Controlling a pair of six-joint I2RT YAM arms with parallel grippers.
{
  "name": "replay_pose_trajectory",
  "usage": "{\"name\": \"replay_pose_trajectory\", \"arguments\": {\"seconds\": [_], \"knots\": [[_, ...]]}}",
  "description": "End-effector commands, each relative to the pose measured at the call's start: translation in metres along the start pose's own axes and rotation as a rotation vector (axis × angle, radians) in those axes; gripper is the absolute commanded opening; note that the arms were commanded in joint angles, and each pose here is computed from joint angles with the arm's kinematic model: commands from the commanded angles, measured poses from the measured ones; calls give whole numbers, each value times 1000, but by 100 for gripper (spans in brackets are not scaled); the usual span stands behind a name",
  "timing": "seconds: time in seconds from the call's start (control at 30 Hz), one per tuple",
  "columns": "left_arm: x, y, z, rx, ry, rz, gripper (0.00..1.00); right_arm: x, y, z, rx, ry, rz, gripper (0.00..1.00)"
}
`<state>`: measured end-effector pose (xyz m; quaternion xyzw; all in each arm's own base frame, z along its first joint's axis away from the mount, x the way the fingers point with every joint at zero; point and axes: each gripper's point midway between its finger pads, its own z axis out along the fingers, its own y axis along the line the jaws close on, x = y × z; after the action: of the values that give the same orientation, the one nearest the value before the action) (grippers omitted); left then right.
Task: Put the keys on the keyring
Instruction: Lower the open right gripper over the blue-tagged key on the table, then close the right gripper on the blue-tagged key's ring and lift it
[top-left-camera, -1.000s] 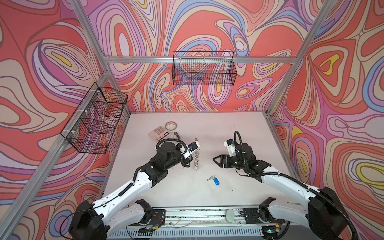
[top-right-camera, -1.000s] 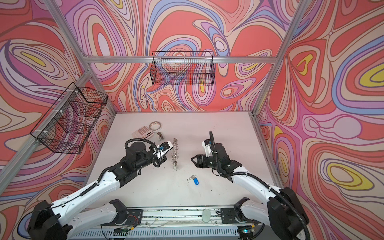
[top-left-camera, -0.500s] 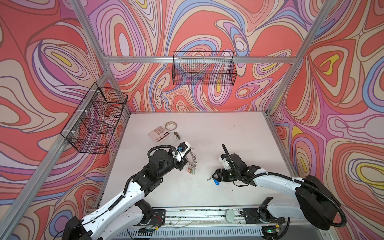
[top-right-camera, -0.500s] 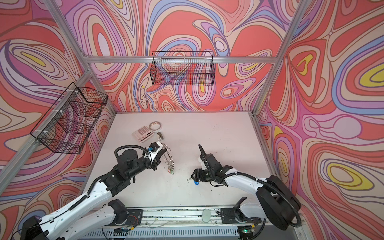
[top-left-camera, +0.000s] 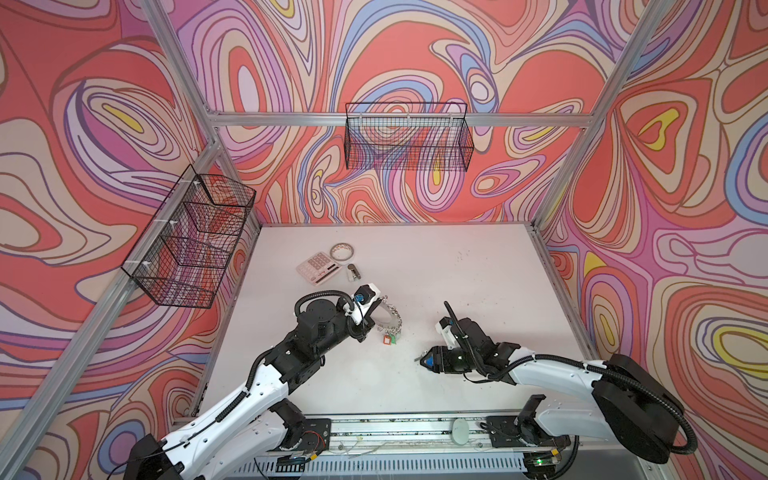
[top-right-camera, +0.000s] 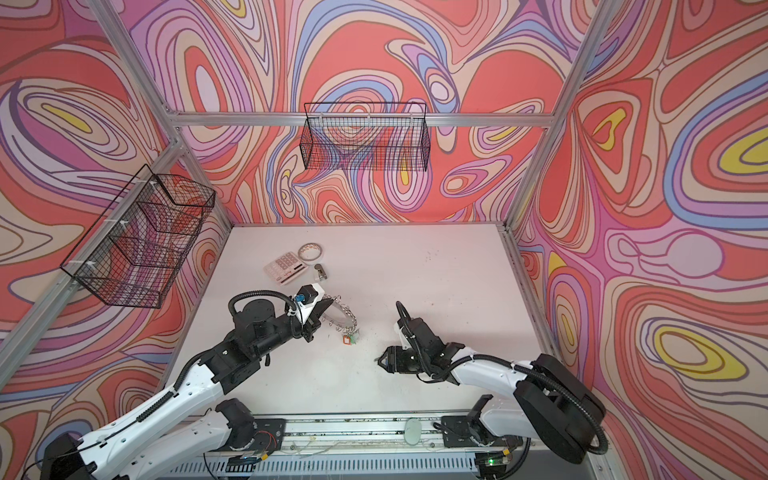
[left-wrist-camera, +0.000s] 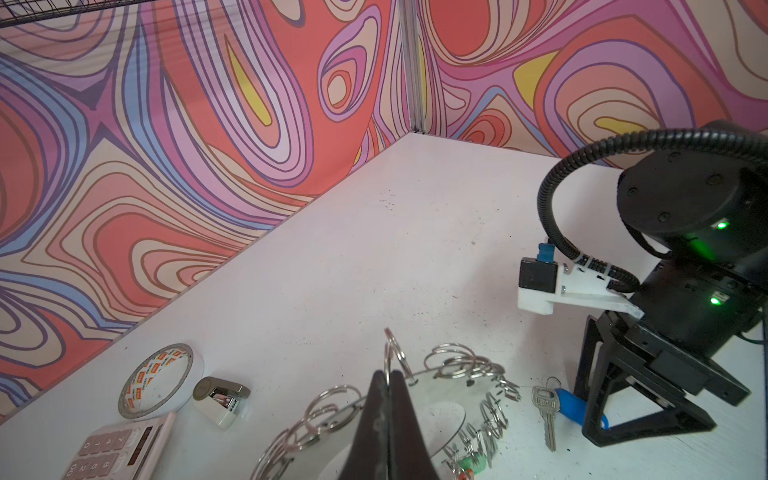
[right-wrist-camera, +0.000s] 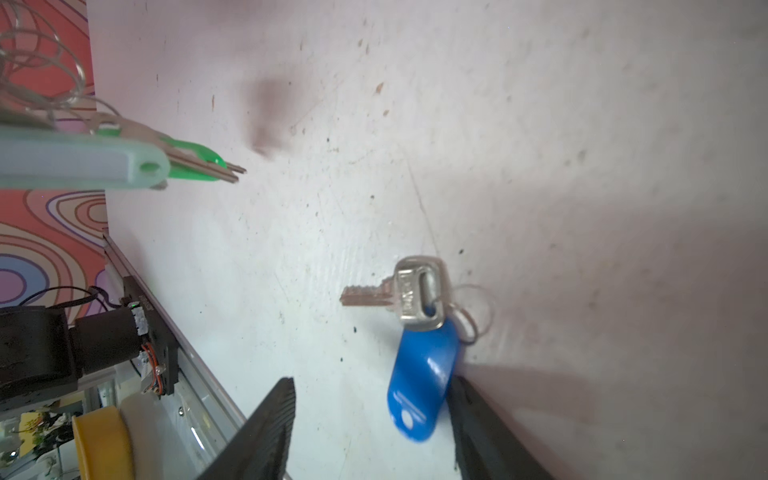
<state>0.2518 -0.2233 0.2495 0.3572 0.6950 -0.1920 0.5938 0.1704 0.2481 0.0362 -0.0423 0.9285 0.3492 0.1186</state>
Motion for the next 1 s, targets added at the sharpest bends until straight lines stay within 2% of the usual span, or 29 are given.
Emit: {"name": "replay_pose_trajectory", "arguments": {"seconds": [0.0, 0.23, 0.37, 0.5, 0.67, 0.97], "knots": [[-9, -1, 1, 6, -54, -3, 0, 6, 11, 9, -23, 10, 32, 66], [-9, -2, 2, 8, -52, -9, 0, -9, 33, 33, -64, 6, -11, 66], [-7, 0, 0, -2, -49, -8, 0, -10, 40, 19, -67, 11, -51, 68], [-8, -2, 0, 11, -52, -11, 0, -7, 15, -3, 4, 3, -53, 68], [-7, -7, 0, 39, -47, -22, 0, -22, -15, -21, -7, -30, 13, 62], [-6, -8, -2, 46, -41, -24, 0, -11, -22, -3, -63, 7, 76, 44]]}}
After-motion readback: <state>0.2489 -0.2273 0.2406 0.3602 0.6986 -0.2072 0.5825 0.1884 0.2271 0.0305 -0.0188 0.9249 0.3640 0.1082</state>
